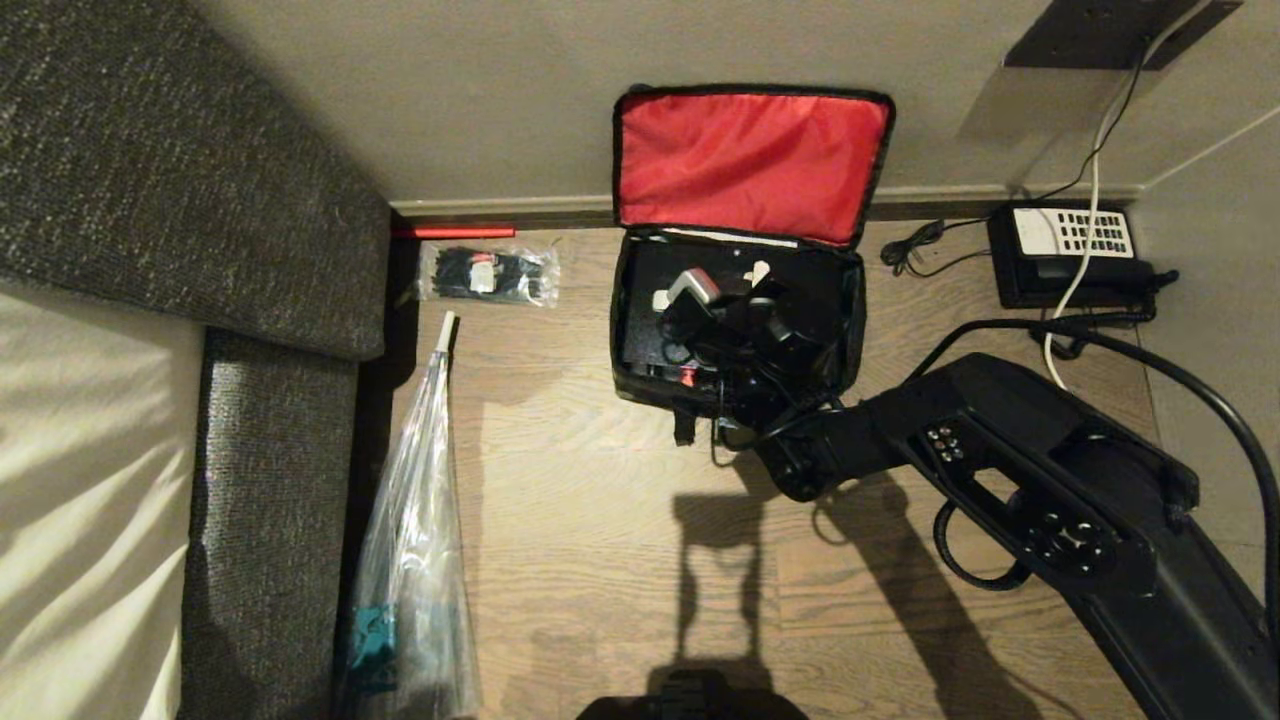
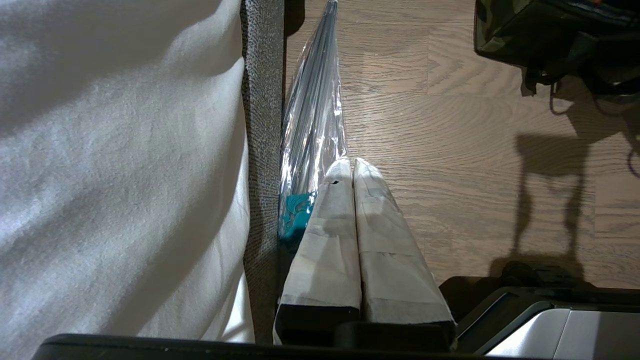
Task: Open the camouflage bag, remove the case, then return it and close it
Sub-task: Lift the black box
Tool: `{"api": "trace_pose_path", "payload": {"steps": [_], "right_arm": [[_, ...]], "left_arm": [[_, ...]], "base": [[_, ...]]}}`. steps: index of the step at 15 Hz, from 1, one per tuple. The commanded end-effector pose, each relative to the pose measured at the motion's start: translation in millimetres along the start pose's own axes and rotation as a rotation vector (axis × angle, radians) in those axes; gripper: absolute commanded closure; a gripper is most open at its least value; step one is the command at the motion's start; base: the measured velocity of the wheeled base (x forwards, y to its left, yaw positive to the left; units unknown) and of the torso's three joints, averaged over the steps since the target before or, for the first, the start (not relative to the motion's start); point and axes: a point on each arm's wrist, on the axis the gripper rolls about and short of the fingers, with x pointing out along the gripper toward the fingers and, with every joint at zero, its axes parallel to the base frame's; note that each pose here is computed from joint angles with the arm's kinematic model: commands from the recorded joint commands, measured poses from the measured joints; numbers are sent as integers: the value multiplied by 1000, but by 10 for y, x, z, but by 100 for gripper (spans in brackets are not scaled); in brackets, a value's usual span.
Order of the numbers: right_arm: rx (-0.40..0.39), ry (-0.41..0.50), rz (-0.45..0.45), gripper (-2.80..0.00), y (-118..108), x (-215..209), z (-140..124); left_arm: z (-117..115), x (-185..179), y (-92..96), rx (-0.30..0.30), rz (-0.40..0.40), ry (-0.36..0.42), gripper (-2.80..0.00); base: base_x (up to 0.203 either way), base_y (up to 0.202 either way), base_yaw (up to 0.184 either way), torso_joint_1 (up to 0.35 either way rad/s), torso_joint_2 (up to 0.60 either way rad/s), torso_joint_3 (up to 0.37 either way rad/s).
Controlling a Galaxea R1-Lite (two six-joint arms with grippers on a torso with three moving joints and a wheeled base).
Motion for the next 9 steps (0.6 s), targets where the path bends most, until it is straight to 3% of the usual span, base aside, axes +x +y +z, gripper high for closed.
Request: {"api": "trace_pose_path", "payload": {"steps": [1,9], "right_arm": [[29,-21,-29,0,-222,-39,138],[45,-9,-9,0,-575,-222,282]], "left_arm": [[-2,-2,0,-1,0,-2,0],[-1,-1,0,-1,0,-1,0]], "base": [[0,0,0,0,0,0],[0,0,0,0,0,0]]}}
